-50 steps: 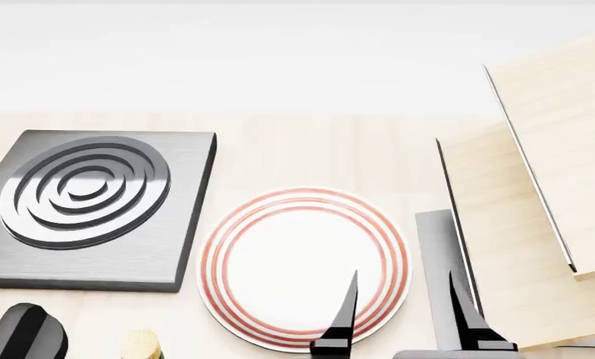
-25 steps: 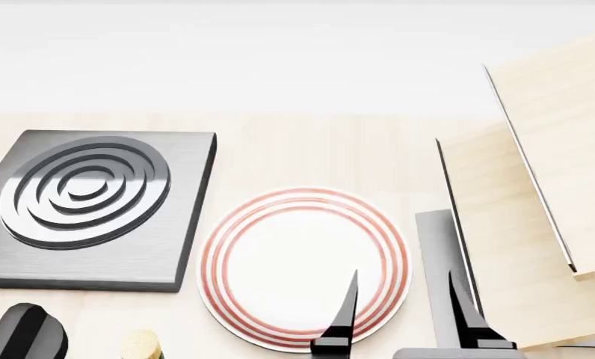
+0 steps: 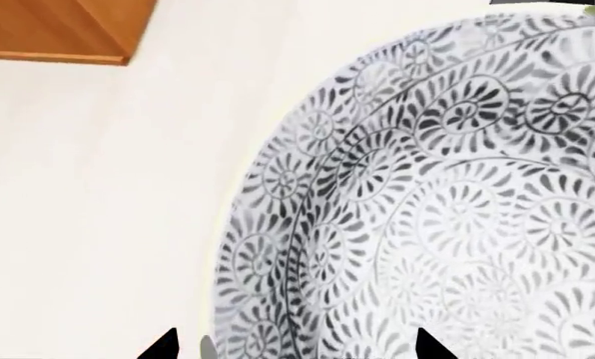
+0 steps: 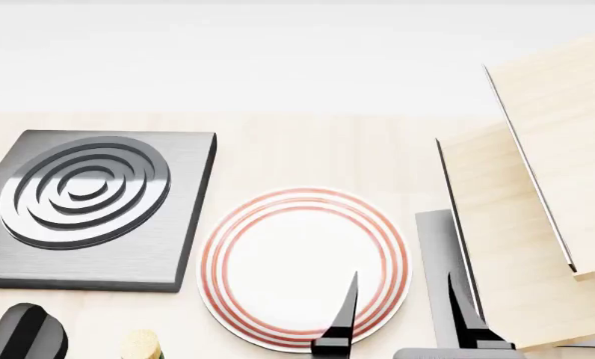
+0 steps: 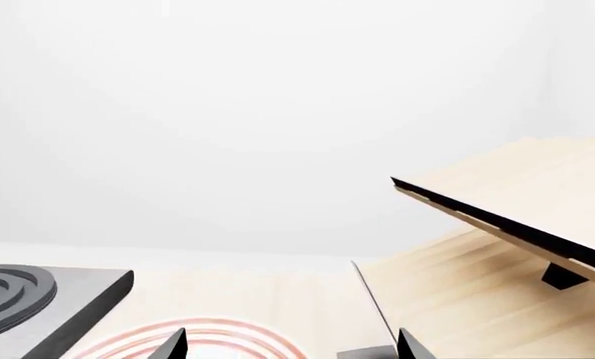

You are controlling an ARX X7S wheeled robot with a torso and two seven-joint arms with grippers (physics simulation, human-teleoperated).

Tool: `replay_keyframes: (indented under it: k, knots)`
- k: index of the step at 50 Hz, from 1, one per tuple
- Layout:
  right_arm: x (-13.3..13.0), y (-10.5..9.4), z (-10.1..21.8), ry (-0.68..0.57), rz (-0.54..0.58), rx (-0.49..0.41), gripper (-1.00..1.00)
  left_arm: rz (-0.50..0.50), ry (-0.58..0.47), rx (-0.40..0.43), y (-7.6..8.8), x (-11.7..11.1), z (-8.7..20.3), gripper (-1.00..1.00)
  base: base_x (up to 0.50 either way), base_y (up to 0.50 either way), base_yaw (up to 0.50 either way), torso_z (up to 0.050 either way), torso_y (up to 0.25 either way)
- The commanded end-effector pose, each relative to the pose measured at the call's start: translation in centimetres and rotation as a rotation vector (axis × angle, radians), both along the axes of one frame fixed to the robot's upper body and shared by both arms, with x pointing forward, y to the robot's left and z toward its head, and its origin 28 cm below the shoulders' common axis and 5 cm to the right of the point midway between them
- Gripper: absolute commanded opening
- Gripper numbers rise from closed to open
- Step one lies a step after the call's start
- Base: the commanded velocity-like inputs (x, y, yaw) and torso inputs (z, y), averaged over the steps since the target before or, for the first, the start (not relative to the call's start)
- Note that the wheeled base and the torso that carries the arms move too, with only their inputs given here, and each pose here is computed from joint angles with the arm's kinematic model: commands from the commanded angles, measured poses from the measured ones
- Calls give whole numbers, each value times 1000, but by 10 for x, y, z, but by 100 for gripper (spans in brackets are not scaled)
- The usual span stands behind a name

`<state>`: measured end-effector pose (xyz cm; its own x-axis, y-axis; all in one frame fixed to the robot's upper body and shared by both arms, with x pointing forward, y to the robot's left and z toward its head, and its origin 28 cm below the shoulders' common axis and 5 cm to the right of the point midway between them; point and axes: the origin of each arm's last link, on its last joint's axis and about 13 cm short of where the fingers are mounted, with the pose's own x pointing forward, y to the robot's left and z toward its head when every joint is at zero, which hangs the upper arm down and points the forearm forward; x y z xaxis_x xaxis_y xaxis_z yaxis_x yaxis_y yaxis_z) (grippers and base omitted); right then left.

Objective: Pick up the akita bowl and put it on the plate.

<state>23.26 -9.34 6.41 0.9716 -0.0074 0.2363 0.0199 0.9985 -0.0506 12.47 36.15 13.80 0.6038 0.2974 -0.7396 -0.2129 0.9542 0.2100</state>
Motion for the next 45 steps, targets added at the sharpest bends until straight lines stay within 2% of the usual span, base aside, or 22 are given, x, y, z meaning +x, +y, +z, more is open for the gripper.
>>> replay_keyframes:
  k: [1, 7, 8, 26, 30, 33, 37, 41, 42, 44, 45]
  knots:
    - [0, 0, -1, 4, 1, 3, 100, 1, 39, 2, 1, 0, -7, 100, 0, 0, 0, 0, 0]
    - [0, 0, -1, 3, -1, 3, 100, 1, 56, 8, 1, 2, -12, 100, 0, 0, 0, 0, 0]
    - [0, 0, -1, 4, 0, 4, 100, -1, 60, 13, 1, 2, -13, -100, 0, 0, 0, 0, 0]
    - [-2, -1, -1, -5, 4, 12, 100, -30, 87, 43, -2, 8, -23, -100, 4, 0, -4, -2, 0]
    - [-1, -1, -2, -1, 2, 13, 100, -28, 51, 47, -3, 7, -18, -100, 3, 0, -5, -3, 0]
    - [0, -1, -2, 3, 4, 16, 100, -21, 19, 101, -2, 7, -16, -100, 5, 0, -4, -3, 0]
    - [0, -1, -2, 4, 3, 15, 100, -21, 10, 93, -2, 7, -14, -100, 3, 0, -3, 0, 0]
    - [0, -1, -3, 5, 2, 16, 100, -30, -40, 183, -4, 5, -10, -100, 0, 0, -3, -3, 0]
    - [0, -1, -3, 5, 2, 17, 100, -32, -46, 166, -5, 4, -9, -100, 0, 0, 0, 0, 0]
    - [0, -1, -3, 7, 2, 17, 100, -44, -84, 196, -6, 3, -5, -100, 5, 0, 0, 0, 0]
    - [0, -1, -4, 7, 1, 17, 100, -39, -99, 180, -7, 3, -4, -100, 0, 0, 0, 0, 0]
